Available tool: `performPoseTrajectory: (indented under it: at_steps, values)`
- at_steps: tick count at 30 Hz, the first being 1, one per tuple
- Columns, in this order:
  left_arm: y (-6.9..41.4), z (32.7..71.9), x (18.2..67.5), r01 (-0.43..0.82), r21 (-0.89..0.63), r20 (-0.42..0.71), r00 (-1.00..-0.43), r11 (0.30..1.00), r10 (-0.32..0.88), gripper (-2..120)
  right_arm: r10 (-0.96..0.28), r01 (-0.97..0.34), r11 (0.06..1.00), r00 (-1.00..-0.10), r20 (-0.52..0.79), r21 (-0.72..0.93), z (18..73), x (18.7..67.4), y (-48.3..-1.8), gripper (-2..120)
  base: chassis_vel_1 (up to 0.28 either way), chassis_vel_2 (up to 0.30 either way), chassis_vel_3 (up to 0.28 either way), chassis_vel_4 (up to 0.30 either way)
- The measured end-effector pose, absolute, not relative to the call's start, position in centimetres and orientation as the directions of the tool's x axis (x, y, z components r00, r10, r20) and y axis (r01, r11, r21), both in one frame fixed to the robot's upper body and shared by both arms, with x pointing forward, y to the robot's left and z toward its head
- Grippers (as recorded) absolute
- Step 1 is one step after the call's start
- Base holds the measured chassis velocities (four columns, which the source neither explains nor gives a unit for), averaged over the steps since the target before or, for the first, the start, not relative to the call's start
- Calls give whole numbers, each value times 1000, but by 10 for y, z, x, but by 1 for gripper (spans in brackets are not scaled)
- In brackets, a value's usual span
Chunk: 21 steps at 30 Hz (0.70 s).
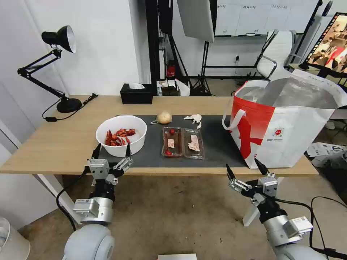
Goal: Pick up the trash from the table and place it into the takeout bag.
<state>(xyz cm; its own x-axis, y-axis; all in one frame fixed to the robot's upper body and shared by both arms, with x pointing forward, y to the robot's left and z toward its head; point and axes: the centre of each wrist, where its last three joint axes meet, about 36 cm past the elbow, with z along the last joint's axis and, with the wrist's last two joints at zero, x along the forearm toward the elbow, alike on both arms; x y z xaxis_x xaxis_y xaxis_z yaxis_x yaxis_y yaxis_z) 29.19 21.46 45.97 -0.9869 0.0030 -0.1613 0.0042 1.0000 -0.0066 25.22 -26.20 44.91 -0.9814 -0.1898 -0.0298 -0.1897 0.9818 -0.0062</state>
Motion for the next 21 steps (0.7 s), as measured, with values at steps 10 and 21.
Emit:
performPoseTrajectory:
  at_steps: [10, 21]
  values:
    - [222, 463, 287, -3, 17, -159, -987, 1000, 0, 100, -241, -135, 829, -962, 128, 542, 484, 265, -223, 100, 0, 0, 0, 0]
    - [230, 466, 278, -21, 38, -143, -990, 999, -16, 100, -351, -40, 617, -908, 230, 786, 481, 297, -179, 100, 0, 0, 0, 0]
